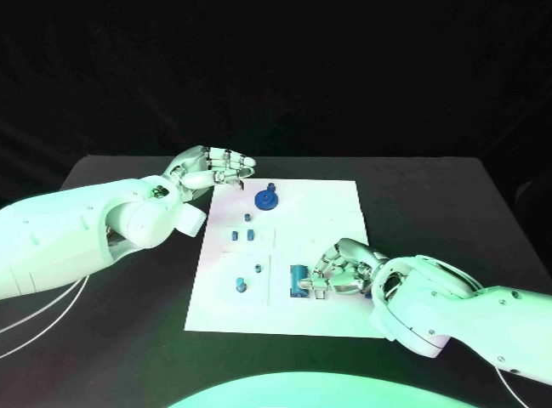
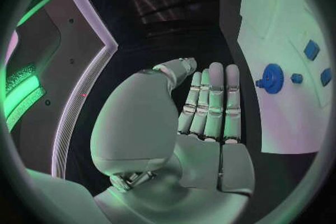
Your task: Assemble the parts on the task board
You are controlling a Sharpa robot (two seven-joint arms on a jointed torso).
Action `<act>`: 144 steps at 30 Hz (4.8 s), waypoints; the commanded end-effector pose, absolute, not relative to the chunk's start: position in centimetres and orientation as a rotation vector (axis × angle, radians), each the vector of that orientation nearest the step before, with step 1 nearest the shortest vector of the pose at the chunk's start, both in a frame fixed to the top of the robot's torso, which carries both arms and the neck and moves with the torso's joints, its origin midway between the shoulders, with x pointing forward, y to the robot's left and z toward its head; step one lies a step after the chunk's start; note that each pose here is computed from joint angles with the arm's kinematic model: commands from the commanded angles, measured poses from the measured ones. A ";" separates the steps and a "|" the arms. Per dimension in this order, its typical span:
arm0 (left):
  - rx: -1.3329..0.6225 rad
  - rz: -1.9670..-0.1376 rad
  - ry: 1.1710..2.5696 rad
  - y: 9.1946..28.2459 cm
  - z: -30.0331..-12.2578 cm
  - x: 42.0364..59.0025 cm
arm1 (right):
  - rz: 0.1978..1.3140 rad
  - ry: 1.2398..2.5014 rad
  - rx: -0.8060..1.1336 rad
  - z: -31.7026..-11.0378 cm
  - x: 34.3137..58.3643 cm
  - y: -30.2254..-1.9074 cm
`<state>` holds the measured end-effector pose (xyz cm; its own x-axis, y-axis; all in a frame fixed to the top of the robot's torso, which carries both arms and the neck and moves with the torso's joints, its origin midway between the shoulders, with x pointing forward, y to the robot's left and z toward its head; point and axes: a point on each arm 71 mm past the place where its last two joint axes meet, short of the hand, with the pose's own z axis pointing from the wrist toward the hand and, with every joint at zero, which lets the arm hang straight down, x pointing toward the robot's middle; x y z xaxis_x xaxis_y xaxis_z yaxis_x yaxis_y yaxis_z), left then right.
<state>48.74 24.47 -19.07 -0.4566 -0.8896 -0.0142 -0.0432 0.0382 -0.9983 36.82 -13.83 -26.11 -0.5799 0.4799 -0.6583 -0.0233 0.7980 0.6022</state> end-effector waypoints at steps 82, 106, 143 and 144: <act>-0.976 -1.529 1.607 24.2 -19.4 48.1 | 0.622 1.829 0.317 -24.6 35.7 -25.6; -0.987 -1.527 1.613 24.4 -19.7 47.9 | 0.448 1.918 0.260 -27.5 35.1 -24.4; -0.991 -1.522 1.620 24.7 -19.7 47.8 | 0.335 1.968 0.156 -28.7 35.1 -21.6; -0.991 -1.522 1.620 24.7 -19.7 47.8 | 0.342 1.966 0.171 -28.6 35.0 -21.6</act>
